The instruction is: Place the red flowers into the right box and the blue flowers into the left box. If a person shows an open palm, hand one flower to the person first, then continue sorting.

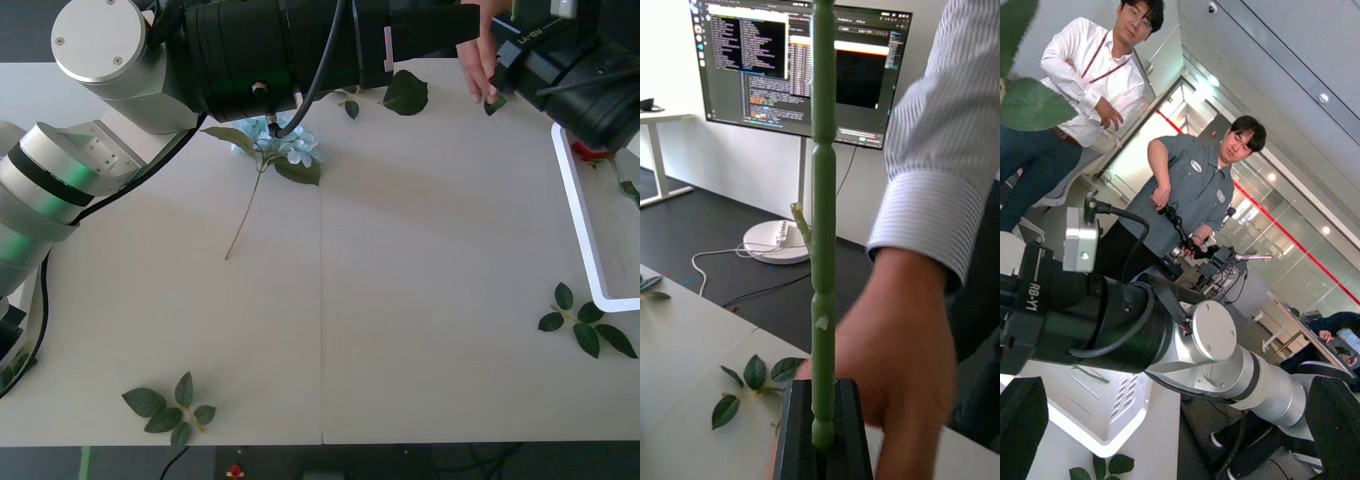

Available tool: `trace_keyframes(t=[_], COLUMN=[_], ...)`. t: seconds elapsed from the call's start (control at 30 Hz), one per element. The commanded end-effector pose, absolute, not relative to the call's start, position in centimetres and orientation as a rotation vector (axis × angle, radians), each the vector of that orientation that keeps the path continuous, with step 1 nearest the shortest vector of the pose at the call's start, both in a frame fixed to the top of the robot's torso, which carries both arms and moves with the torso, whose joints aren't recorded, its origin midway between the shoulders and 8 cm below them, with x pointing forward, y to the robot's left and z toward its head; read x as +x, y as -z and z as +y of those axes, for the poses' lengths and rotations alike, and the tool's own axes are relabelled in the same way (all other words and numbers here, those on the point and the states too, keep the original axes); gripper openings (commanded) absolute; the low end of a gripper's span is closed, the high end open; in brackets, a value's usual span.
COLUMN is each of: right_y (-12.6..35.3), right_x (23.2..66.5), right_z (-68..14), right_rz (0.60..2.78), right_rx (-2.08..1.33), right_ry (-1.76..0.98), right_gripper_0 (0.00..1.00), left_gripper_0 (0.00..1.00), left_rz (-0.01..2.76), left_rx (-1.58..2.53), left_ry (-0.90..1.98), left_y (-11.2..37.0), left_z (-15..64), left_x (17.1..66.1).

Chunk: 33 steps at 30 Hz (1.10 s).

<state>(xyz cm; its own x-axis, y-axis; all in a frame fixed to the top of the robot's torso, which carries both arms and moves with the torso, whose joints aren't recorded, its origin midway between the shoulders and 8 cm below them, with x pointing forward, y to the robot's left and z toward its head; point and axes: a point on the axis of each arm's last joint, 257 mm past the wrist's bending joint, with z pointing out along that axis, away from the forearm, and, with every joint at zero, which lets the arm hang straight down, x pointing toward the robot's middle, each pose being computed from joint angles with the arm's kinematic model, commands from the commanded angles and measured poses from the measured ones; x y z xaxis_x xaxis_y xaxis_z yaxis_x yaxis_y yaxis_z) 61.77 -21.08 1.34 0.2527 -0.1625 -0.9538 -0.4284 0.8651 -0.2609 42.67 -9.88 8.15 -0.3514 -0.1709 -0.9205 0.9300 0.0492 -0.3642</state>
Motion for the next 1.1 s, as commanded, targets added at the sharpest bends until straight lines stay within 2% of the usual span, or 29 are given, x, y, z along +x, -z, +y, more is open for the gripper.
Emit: trace_keyframes(t=[0.03,0.17,0.2,0.23,0.3,0.33,0.97,1.0,1.1], right_y=[-5.0,-4.8,-4.7,-4.7,-4.5,-4.5,-4.2,-4.2,-4.1], right_x=[62.0,61.9,61.9,61.8,61.8,61.8,61.2,61.1,60.1], right_z=[-20.2,-19.9,-19.7,-19.6,-19.4,-19.2,-17.9,-17.8,-17.8], right_rz=[1.241,1.246,1.248,1.247,1.253,1.255,1.264,1.268,1.291], right_rx=[-0.541,-0.531,-0.531,-0.524,-0.499,-0.483,-0.498,-0.507,-0.576], right_ry=[-0.163,-0.188,-0.193,-0.203,-0.234,-0.251,-0.306,-0.315,-0.362], right_gripper_0=[0.00,0.00,0.03,0.30,0.97,1.00,1.00,1.00,1.00], left_gripper_0=[1.00,1.00,1.00,1.00,1.00,1.00,1.00,1.00,1.00], left_rz=[1.279,1.279,1.279,1.279,1.279,1.279,1.279,1.332,1.338], left_rx=[0.947,0.947,0.947,0.947,0.947,0.947,0.947,0.931,0.927], left_ry=[1.388,1.388,1.388,1.388,1.388,1.388,1.388,1.397,1.386], left_y=[-10.5,-10.5,-10.5,-10.5,-10.5,-10.5,-10.5,-8.1,-7.9], left_z=[-10.2,-10.2,-10.2,-10.2,-10.2,-10.2,-10.2,-10.0,-9.4], left_x=[41.2,41.2,41.2,41.2,41.2,41.2,41.2,41.8,42.1])
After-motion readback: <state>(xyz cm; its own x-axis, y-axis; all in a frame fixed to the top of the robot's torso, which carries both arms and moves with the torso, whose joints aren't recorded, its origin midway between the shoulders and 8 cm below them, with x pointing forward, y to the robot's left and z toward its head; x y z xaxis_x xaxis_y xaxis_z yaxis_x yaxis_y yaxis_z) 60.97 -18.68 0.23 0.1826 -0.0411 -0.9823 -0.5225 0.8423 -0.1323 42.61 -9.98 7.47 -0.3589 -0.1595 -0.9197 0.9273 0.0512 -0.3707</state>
